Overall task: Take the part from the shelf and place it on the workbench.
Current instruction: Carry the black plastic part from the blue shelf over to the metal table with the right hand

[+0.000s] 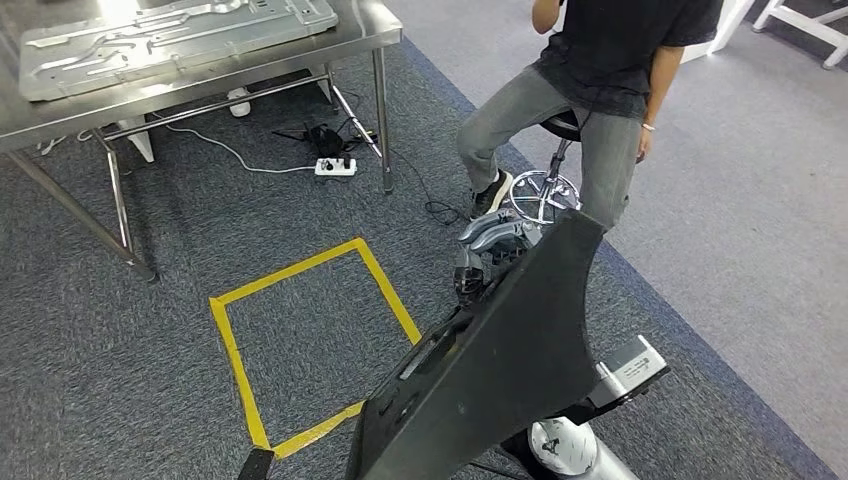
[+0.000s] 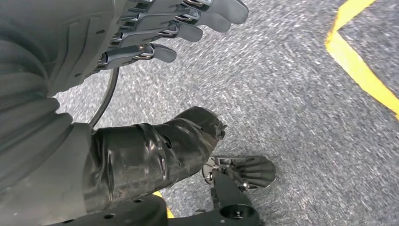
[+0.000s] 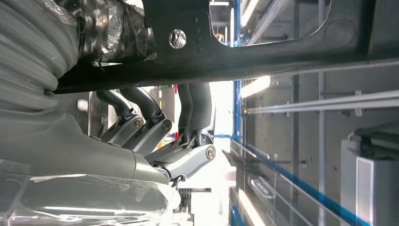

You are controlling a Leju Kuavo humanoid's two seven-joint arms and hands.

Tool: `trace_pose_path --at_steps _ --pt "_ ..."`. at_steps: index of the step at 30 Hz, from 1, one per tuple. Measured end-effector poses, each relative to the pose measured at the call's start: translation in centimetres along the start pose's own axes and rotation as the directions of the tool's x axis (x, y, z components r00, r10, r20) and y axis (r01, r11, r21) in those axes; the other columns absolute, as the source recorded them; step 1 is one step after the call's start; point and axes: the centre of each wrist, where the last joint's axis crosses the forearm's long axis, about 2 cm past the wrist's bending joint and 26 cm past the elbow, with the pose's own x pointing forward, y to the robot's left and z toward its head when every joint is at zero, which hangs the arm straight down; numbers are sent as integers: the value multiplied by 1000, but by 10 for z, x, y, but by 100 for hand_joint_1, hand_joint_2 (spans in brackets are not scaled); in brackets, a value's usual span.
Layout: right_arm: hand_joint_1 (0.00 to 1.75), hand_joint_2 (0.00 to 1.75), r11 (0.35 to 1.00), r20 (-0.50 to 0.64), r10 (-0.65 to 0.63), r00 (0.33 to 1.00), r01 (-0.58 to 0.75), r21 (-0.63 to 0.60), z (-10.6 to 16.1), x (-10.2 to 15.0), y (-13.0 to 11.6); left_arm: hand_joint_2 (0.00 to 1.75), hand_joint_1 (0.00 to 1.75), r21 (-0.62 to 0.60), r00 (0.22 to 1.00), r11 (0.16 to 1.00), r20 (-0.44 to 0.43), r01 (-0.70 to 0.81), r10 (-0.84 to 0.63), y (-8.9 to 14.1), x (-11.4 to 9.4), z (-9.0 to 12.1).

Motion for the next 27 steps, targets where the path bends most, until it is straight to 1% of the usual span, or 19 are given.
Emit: trace_pose_path --at_steps 10,23,27 --pt "175 175 1000 5 -1 1000 1 5 -2 0 0 175 0 -2 1000 1000 -6 3 -3 1 -4 1" --pt "175 175 1000 6 -3 1000 3 4 -3 0 1 175 0 -1 1000 1000 -2 3 -3 2 -2 0" --pt "175 175 999 14 -30 999 30 -12 -2 -1 0 175 0 -16 1000 1000 14 9 -9 2 0 -1"
